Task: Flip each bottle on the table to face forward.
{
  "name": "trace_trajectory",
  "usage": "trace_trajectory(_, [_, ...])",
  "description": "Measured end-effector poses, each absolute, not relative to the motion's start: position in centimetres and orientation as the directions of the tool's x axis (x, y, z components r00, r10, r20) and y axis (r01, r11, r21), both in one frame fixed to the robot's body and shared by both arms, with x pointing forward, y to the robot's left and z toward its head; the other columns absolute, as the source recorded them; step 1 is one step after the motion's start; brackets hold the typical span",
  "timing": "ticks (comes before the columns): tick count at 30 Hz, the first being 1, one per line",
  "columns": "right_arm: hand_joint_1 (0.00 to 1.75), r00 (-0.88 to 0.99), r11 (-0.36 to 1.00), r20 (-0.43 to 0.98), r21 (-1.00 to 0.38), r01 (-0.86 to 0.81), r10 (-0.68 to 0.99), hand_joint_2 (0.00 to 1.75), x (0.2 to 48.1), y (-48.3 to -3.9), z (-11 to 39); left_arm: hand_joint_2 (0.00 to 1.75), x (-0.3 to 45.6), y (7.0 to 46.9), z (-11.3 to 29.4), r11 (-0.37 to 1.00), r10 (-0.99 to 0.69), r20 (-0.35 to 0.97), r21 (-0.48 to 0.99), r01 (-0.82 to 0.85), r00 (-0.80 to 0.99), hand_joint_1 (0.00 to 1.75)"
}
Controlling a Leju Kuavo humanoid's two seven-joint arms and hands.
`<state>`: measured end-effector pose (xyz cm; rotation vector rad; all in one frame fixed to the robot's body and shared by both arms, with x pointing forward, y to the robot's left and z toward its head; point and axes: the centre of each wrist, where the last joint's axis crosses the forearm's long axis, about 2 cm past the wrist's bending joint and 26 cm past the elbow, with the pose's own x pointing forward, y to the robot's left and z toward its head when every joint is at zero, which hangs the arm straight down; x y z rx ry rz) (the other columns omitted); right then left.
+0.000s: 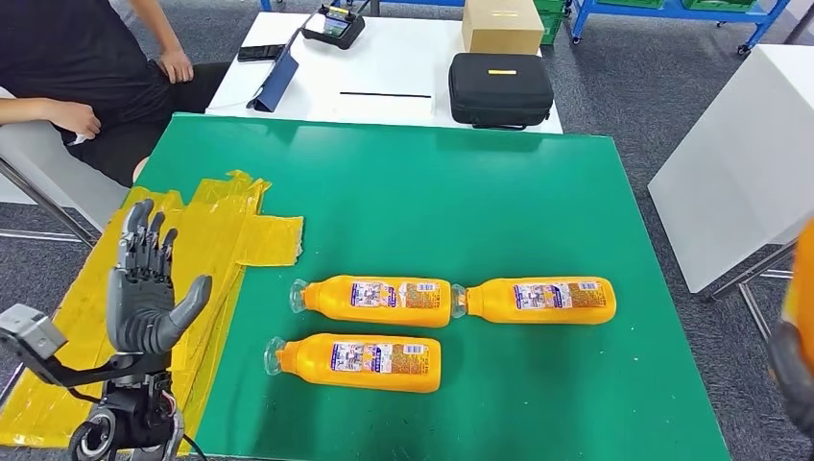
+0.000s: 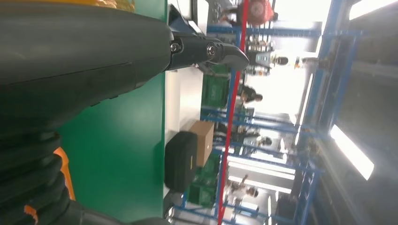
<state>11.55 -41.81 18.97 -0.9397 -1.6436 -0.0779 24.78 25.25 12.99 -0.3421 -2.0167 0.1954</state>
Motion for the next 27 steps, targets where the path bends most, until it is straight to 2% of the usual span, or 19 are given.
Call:
trace_trajectory(5, [1.75, -0.225, 0.800, 0.848, -0.317, 0.510, 0.480, 1.75, 18.2, -38.4, 20.5, 0.00, 26.7, 23.4, 14.0, 0.944, 0.318, 0.843, -0.241, 0.223, -0.434, 0.00])
trace_trajectory(9, [1.75, -0.351, 0.864, 0.833, -0.263, 0.430, 0.429, 1.75, 22.1, -36.0, 21.3, 1.75, 27.4, 22.6, 14.4, 0.942, 0.318, 0.841, -0.231, 0.242, -0.437, 0.00])
trace_trajectory(13, [1.75, -0.462, 0.929, 0.815, -0.237, 0.285, 0.350, 1.75, 24.7, -34.1, 21.4, 1.75, 27.4, 22.7, 14.4, 0.945, 0.314, 0.842, -0.235, 0.226, -0.438, 0.00])
trace_trajectory(17, [1.75, -0.548, 0.974, 0.805, -0.194, 0.118, 0.226, 1.75, 28.9, -29.4, 21.4, 1.75, 26.5, 23.4, 14.3, 0.952, 0.301, 0.840, -0.236, 0.194, -0.452, 0.00])
trace_trajectory(21, [1.75, -0.548, 0.985, 0.828, -0.169, -0.041, 0.119, 1.75, 31.2, -24.1, 21.8, 1.75, 26.2, 23.6, 14.5, 0.952, 0.297, 0.848, -0.228, 0.204, -0.438, 0.00])
trace_trajectory(27, [1.75, -0.517, 0.968, 0.851, -0.200, -0.149, 0.096, 1.75, 31.8, -19.9, 22.5, 1.75, 27.7, 22.2, 15.9, 0.924, 0.362, 0.829, -0.261, 0.278, -0.427, 0.00])
